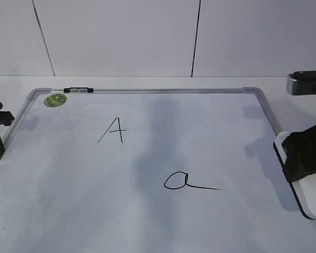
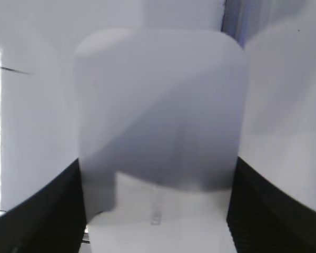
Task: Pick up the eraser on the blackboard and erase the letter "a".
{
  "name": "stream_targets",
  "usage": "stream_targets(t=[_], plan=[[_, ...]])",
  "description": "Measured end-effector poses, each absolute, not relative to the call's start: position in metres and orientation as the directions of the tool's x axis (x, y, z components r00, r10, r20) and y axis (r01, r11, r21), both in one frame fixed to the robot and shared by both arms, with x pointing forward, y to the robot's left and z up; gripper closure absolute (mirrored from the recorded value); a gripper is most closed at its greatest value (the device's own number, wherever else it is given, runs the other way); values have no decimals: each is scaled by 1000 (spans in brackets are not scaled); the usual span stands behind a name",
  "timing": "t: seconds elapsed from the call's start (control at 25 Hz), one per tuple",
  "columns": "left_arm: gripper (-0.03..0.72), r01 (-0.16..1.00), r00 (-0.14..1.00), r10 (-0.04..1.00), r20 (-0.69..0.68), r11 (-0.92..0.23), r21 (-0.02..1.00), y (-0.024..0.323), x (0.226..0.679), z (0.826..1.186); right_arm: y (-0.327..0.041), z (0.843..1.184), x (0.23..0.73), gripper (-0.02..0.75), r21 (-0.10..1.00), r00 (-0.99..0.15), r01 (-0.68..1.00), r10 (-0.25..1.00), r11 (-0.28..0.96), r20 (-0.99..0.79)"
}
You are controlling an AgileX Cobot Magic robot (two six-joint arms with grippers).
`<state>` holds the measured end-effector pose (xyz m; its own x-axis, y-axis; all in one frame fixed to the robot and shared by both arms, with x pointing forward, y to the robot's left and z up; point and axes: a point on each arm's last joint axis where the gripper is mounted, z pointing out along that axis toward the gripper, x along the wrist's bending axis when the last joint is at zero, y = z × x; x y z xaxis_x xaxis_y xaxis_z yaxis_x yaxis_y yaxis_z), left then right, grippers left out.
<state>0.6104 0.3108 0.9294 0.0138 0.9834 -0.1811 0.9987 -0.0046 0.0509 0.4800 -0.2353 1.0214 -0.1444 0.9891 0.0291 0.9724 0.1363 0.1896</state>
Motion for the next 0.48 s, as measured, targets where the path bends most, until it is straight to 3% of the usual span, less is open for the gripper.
stream_targets(t=[0.48], plan=[[641,999,14,983,-181,-5,51,311,610,929,-184,1018,498,164,148,-321,939,946,312,42]])
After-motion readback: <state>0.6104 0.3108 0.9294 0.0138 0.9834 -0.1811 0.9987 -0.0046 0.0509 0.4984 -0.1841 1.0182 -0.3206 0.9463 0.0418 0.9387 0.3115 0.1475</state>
